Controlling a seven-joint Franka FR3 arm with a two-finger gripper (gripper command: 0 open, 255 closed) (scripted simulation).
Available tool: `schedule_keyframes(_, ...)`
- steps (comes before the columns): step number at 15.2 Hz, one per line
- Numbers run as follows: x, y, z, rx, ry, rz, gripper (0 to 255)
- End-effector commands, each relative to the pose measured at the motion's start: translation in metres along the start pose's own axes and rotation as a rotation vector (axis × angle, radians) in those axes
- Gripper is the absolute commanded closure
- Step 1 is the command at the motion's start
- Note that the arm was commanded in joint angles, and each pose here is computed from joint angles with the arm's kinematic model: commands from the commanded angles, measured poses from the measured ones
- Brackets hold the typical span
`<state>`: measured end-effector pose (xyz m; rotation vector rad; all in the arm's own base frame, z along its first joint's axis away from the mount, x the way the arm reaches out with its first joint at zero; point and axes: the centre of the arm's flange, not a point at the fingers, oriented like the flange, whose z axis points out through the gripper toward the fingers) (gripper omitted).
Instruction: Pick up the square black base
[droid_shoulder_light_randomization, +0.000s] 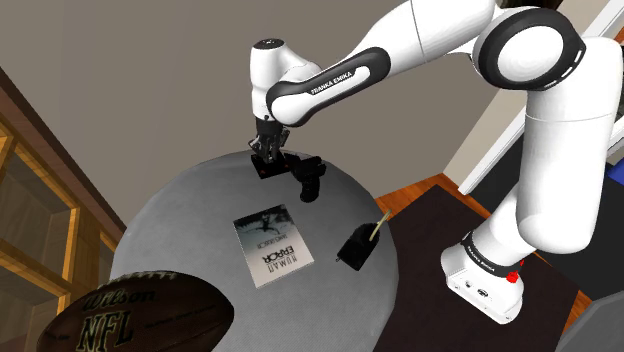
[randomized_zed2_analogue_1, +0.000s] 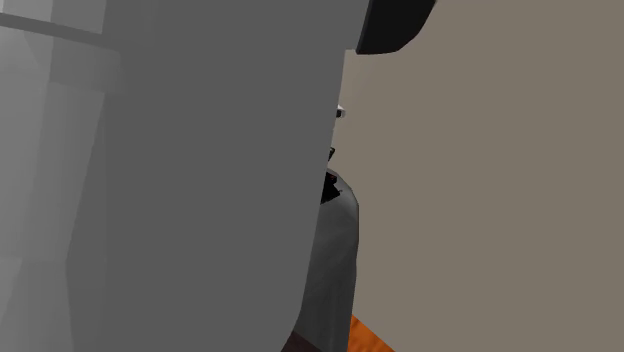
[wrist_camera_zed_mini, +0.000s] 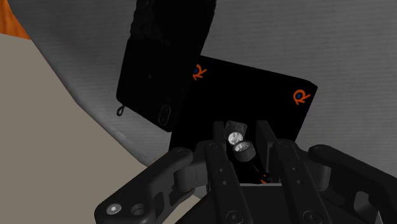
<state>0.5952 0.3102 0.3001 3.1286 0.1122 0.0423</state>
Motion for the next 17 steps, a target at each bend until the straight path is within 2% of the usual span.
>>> schedule_keyframes(1,0.0,0.0,-0.005,0.0,-0.001,0.0,255)
schedule_keyframes(15,0.002,0.001,-0.078,0.0,-0.001,0.0,255)
schedule_keyframes(17,0.002,0.001,-0.079,0.0,-0.001,0.0,255)
